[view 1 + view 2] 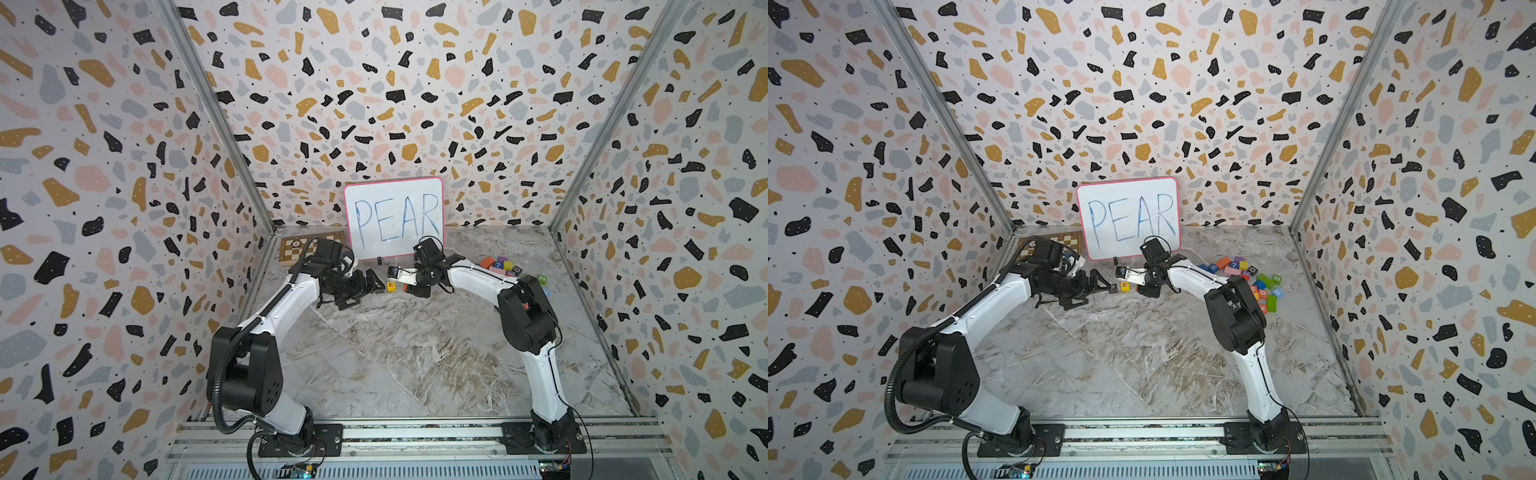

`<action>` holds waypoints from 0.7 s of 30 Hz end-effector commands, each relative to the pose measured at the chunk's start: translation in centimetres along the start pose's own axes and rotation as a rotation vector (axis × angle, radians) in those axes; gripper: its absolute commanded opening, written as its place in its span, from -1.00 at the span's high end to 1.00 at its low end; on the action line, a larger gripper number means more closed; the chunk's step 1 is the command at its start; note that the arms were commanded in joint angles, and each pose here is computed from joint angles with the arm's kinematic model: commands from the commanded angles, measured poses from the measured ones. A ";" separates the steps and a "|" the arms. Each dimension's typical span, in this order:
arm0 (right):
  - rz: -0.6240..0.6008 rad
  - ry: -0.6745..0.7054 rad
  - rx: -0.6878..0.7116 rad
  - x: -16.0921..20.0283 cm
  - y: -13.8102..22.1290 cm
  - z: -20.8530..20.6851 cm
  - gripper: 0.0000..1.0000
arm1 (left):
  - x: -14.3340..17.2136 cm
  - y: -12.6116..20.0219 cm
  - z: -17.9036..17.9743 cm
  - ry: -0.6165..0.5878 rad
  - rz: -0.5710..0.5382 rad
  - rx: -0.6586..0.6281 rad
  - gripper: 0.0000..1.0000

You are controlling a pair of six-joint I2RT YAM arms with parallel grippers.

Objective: Spell the uppercase word “pear” with letter blocks
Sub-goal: Pick up the letter block from the center of the board, then place the letter block at the center of the board.

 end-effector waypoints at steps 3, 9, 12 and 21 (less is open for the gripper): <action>0.026 0.097 -0.035 0.1 -1.1 -0.1 0.75 | 0.0 0.3 -0.4 -0.024 -0.010 0.035 -0.98; 0.044 0.160 -0.014 0.1 -1.8 -0.5 0.76 | -0.4 0.1 -0.5 -0.021 -0.007 0.036 -0.98; 0.056 0.179 -0.002 0.1 -2.1 -0.9 0.75 | -0.7 0.0 -0.5 -0.022 -0.005 0.037 -0.98; 0.039 0.199 -0.004 -0.5 -3.0 -1.4 0.74 | -1.2 -0.3 -0.6 -0.024 0.000 0.036 -0.98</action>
Point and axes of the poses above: each gripper's point midway between its finger pads, its own y axis back along the fingers, its own z axis along the line the jaws close on, x = y × z, the point moved 10 cm from there along y, back along the fingers, and after that the axes turned 6 degrees about y, right-handed, at the moved point
